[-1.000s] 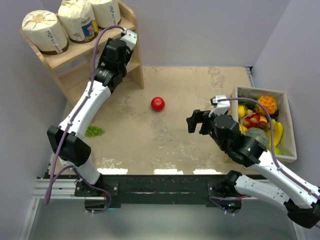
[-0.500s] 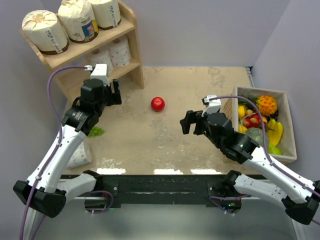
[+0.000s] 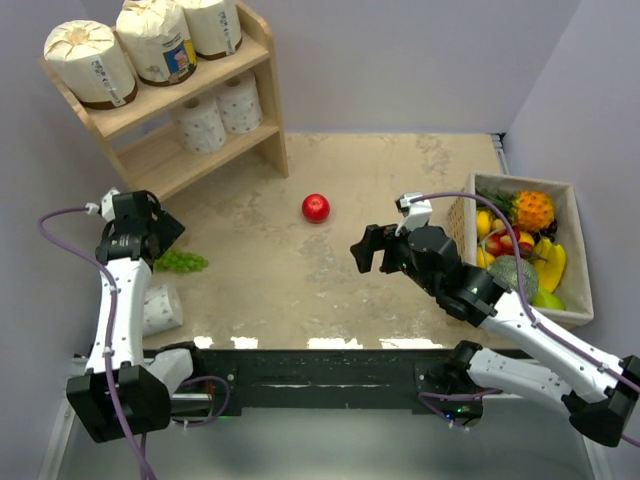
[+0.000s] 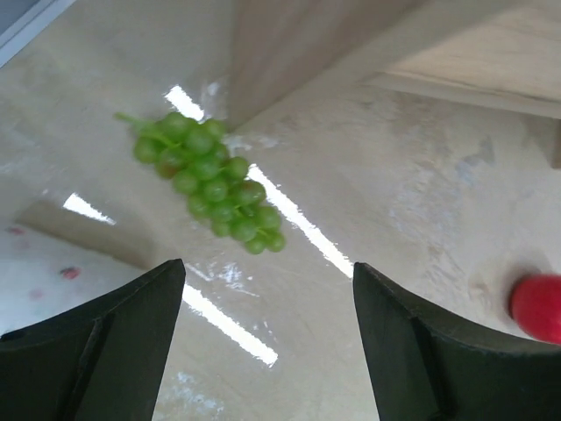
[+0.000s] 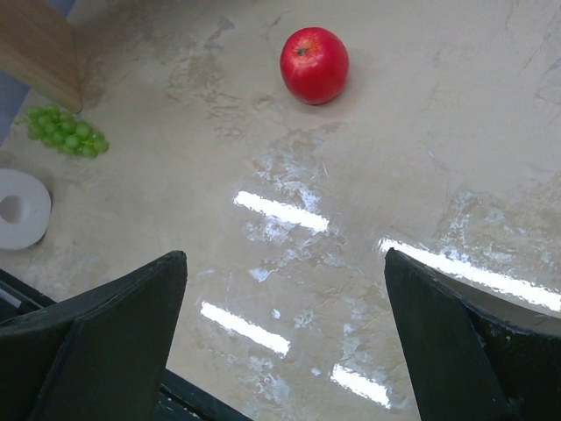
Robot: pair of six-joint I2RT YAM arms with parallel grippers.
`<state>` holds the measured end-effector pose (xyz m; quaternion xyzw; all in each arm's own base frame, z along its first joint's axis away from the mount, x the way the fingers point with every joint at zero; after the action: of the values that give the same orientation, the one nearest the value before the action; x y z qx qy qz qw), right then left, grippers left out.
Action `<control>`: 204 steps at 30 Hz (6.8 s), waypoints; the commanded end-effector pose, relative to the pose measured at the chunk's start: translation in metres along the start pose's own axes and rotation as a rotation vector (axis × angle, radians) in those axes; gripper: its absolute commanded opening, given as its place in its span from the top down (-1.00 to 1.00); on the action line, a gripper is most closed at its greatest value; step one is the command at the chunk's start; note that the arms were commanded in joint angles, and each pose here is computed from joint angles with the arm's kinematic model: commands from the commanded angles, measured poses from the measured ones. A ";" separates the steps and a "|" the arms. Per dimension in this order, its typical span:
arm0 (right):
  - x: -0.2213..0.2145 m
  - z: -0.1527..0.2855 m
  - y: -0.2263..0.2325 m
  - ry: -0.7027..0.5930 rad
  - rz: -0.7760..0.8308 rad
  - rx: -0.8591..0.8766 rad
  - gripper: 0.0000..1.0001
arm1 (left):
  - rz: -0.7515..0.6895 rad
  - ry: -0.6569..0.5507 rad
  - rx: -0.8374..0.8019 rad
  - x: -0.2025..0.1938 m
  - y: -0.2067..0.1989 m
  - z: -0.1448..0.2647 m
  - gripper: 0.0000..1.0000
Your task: Place and organize the paper towels onto the shelf
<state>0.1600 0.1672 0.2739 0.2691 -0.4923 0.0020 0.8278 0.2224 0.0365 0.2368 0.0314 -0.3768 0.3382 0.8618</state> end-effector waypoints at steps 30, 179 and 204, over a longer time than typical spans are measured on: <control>-0.018 -0.029 0.025 0.156 -0.038 0.147 -0.96 | 0.460 -0.313 0.956 -0.024 0.106 0.003 -0.79; -0.162 -0.171 0.165 0.195 -0.535 0.610 0.24 | -0.275 -0.331 -0.033 -0.045 -0.005 0.022 -0.78; -0.072 -0.127 0.128 0.417 0.522 -0.070 0.27 | -0.209 -0.389 -0.053 -0.038 -0.001 0.041 -0.79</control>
<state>0.1892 0.3587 0.2054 0.1550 -0.3549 0.2159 0.8963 0.1791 0.0037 0.2287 0.1247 -0.5179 0.2260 0.8155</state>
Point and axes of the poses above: each gripper's point midway between its finger pads, its own z axis back along the fingers, its own y axis along the line the jaws close on, x = y × z, the point moved 9 cm from there along z, back along the fingers, and after that the axes turned 9 degrees about -z, right-handed, at the moved point
